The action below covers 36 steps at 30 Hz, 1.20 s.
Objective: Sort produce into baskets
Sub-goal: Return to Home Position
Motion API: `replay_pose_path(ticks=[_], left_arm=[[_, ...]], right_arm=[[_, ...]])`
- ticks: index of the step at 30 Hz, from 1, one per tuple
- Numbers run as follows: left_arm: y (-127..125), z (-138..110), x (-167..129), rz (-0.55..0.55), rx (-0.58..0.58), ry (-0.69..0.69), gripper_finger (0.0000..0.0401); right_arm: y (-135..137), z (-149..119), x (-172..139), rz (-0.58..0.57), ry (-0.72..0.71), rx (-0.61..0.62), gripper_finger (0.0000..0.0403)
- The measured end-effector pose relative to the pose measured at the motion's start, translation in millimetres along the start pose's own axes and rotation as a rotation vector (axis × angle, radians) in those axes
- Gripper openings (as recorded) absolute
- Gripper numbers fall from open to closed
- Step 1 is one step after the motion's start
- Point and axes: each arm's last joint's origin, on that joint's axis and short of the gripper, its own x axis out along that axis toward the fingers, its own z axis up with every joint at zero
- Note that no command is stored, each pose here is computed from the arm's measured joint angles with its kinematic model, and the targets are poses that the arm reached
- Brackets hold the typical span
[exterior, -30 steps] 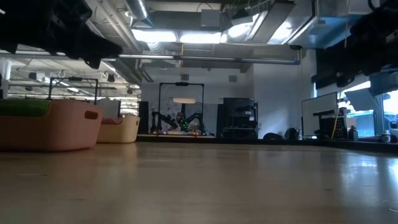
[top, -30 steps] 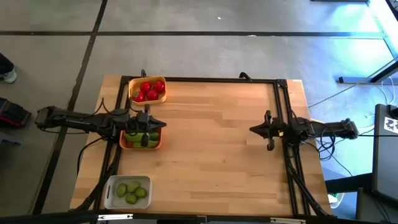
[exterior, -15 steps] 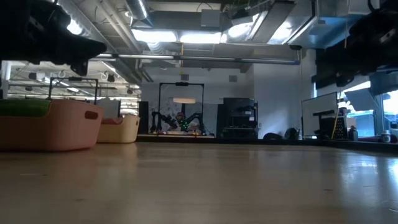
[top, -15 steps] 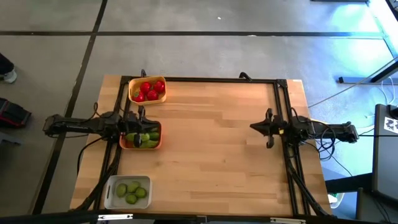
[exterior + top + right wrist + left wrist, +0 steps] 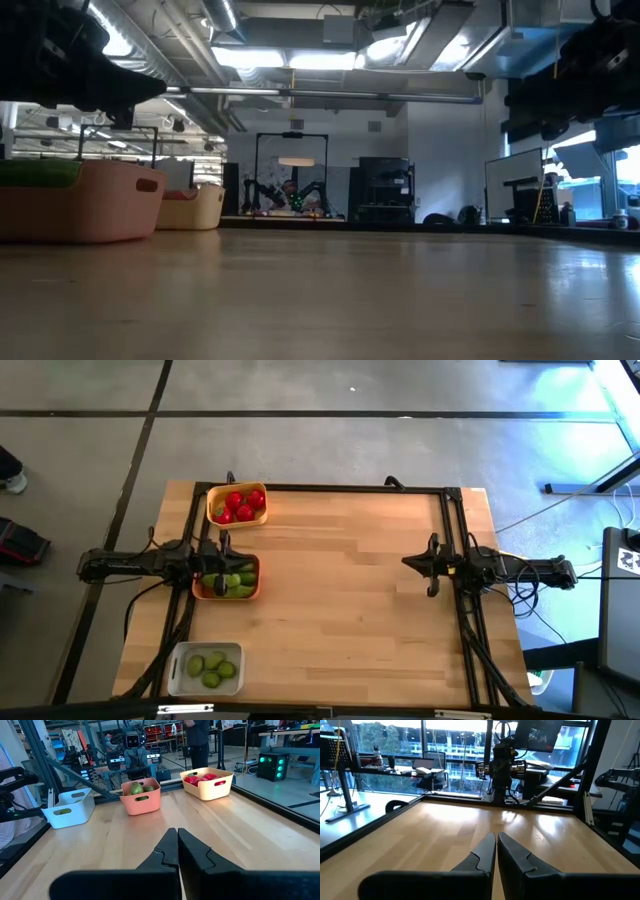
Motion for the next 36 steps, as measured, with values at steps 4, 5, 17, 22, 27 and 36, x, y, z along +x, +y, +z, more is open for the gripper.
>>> replay_pose_path(ticks=[4,5,17,22,27,36], left_arm=[[0.0,-0.1,0.0,0.0,0.0,0.001,0.0015],[0.0,-0.1,0.0,0.0,0.0,0.001,0.0015],[1.4,1.3,-0.6,0.039,0.015,-0.016,0.0015],[2.0,4.5,-2.0,0.06,0.03,-0.051,0.0015],[1.9,3.6,-1.9,0.059,0.017,-0.041,0.0015],[1.8,3.0,-1.5,0.057,0.017,-0.034,0.0015]], right_arm=[[0.0,-0.2,0.0,0.001,0.001,0.0,0.0007],[0.0,-0.2,0.0,0.001,0.001,0.0,0.0007],[0.0,-0.6,0.1,0.002,0.003,0.001,0.0007],[0.0,-0.7,0.1,0.003,0.004,0.0,0.0007],[0.0,-0.9,0.2,0.003,0.005,0.0,0.0007],[0.0,-0.9,0.2,0.003,0.005,0.0,0.0007]])
